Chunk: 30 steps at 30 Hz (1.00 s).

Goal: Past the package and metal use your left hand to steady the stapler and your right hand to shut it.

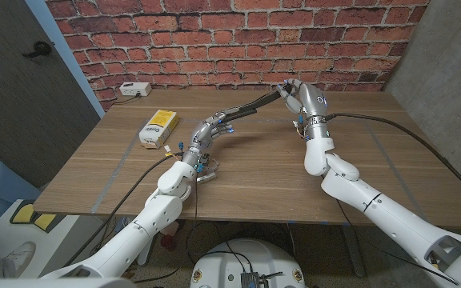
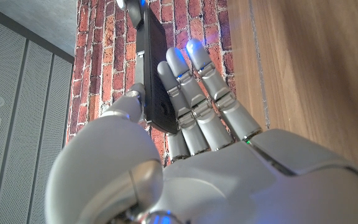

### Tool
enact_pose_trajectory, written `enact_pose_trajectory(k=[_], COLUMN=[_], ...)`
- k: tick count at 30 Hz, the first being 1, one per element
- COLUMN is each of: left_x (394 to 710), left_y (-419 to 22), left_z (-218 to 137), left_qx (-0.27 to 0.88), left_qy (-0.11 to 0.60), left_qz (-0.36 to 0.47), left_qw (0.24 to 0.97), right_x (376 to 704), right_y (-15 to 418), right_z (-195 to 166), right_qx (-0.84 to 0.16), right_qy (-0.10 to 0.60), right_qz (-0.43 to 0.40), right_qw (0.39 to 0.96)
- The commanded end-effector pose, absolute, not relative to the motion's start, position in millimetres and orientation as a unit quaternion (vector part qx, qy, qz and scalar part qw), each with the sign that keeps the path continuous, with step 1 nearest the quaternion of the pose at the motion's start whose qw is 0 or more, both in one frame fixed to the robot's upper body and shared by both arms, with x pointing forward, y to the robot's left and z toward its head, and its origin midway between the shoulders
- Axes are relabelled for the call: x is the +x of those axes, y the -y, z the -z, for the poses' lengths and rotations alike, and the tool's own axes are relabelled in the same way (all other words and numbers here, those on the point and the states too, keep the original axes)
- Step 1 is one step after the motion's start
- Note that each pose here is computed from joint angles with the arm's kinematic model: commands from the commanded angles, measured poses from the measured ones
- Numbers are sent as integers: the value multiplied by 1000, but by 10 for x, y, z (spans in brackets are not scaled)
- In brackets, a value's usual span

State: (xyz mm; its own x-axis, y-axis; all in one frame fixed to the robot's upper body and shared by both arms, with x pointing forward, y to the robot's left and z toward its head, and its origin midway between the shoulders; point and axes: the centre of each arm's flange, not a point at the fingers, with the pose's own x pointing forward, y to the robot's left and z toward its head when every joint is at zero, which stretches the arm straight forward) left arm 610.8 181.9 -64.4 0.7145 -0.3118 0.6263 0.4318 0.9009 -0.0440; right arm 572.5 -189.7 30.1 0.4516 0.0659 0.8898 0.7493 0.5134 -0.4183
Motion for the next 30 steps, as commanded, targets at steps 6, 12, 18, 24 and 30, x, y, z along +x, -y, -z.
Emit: enact_pose_trajectory(k=[6,12,18,24,30], left_x=[6102,6095,6084,6071,6064], left_y=[-1794,-1779,-1784,-1799,-1811], left_z=[611,611,622,633,639], left_qx=[-89,-91,-93,-93,-92], left_qy=[319,321,322,322,323], left_qz=[204,205,204,203,203], left_qw=[921,920,920,920,920], right_x=[5686,5652,5612,5568,5525], right_y=[1814,1782,1751,1706,1621], right_z=[-272,-283,-296,-302,-300], right_qx=[-433,-436,-446,-456,-474], right_qy=[503,512,518,526,530], right_qz=[219,213,214,213,211], right_qw=[715,708,698,686,671])
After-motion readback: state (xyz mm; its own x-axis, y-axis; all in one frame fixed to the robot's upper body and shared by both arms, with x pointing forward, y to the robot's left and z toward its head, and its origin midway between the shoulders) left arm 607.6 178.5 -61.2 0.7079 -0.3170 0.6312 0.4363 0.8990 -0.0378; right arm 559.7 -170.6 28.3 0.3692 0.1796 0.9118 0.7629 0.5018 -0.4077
